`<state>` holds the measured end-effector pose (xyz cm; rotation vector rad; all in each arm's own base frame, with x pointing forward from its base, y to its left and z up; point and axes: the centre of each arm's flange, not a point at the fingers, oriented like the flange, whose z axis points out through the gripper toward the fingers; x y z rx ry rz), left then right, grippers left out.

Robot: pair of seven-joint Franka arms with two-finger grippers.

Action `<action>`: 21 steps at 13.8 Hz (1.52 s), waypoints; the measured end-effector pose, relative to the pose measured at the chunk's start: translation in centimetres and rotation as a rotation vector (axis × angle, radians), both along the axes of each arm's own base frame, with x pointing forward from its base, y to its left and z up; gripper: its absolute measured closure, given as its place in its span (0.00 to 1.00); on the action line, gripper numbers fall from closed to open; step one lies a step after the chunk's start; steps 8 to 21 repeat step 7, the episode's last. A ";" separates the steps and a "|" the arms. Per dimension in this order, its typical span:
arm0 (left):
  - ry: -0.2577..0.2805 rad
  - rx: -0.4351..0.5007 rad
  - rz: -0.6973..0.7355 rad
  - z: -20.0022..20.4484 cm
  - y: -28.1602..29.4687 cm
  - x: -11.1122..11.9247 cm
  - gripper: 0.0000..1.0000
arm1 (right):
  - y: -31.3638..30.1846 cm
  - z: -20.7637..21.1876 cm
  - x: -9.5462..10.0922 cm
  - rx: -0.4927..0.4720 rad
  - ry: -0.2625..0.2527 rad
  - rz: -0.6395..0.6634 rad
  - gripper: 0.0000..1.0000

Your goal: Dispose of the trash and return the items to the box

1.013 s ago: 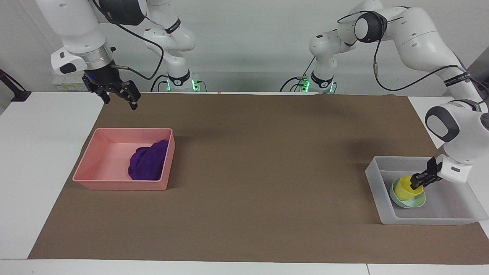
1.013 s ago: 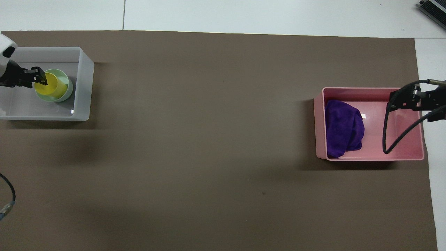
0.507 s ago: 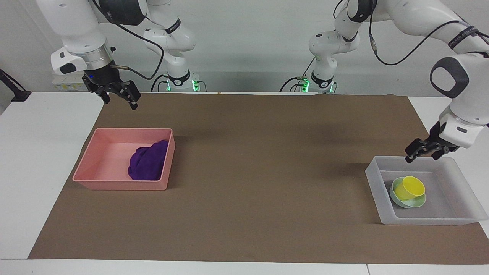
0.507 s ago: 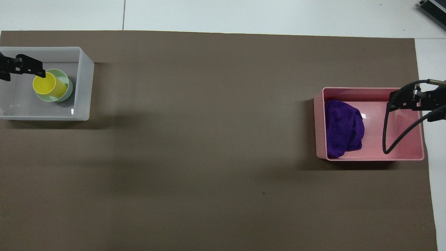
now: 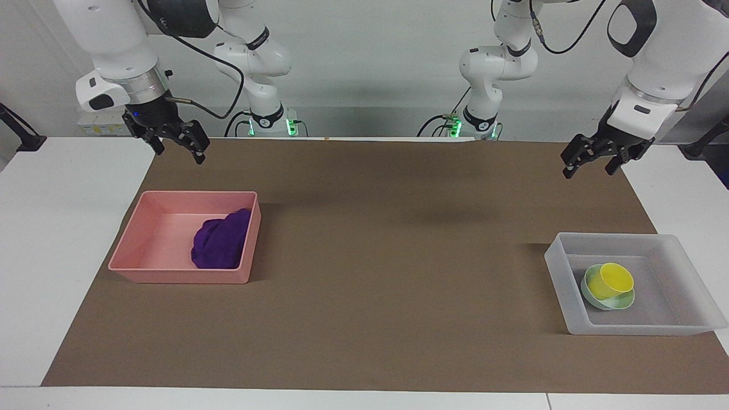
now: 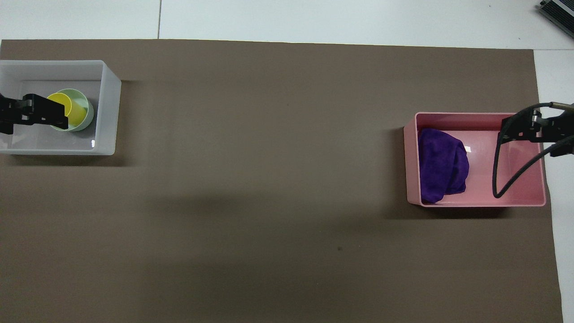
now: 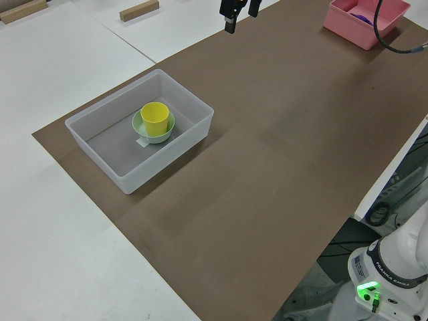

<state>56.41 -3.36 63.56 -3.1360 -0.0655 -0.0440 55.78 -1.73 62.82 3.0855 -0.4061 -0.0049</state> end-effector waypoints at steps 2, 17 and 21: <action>0.012 0.003 0.003 -0.4 0.2 -1.5 0.00 | 0.0 0.0 0.0 0.000 0.000 -0.001 0.00; 0.020 0.006 -0.012 -0.2 0.1 -3.3 0.00 | 0.0 0.0 0.0 0.000 0.000 0.000 0.00; 0.020 0.006 -0.012 -0.2 0.1 -3.3 0.00 | 0.0 0.0 0.0 0.000 0.000 0.000 0.00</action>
